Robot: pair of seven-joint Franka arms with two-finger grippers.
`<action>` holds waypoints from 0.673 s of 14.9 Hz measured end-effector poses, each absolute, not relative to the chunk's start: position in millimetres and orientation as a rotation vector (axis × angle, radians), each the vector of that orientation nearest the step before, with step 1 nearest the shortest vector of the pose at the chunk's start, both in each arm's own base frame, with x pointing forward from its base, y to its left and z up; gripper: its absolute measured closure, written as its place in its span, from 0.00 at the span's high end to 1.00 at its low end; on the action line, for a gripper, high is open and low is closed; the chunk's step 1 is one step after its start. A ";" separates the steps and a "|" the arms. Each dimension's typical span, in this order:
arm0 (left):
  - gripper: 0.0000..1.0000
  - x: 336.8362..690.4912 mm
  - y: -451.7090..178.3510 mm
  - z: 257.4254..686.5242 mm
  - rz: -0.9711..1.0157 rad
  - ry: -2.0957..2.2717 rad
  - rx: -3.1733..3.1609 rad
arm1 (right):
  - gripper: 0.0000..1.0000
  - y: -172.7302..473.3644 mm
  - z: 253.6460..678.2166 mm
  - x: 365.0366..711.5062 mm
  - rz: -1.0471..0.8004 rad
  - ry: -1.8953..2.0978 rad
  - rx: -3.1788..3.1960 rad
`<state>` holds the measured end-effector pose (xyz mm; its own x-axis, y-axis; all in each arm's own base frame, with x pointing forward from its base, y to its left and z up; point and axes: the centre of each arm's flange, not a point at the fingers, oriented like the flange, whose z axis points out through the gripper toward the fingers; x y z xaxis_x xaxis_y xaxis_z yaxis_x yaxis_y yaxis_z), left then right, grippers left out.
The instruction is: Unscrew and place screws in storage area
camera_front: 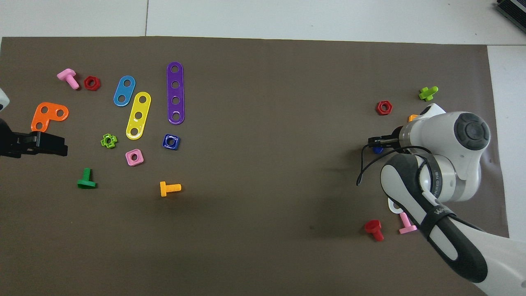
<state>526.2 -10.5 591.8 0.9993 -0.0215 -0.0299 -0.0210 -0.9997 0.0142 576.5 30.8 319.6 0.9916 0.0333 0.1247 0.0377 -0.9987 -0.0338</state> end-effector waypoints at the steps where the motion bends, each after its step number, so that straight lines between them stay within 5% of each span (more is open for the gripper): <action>1: 1.00 526.2 -10.5 591.8 -0.047 -0.033 3.127 | 0.86 31.4 329.8 579.9 -0.207 -0.031 -3.095; 3: 1.00 526.2 -10.5 591.8 -0.047 -0.033 3.127 | 1.00 32.4 368.5 589.2 -0.211 0.078 -3.083; 10: 1.00 526.2 -10.5 591.8 -0.047 -0.033 3.127 | 1.00 27.2 505.9 585.7 -0.194 0.319 -3.042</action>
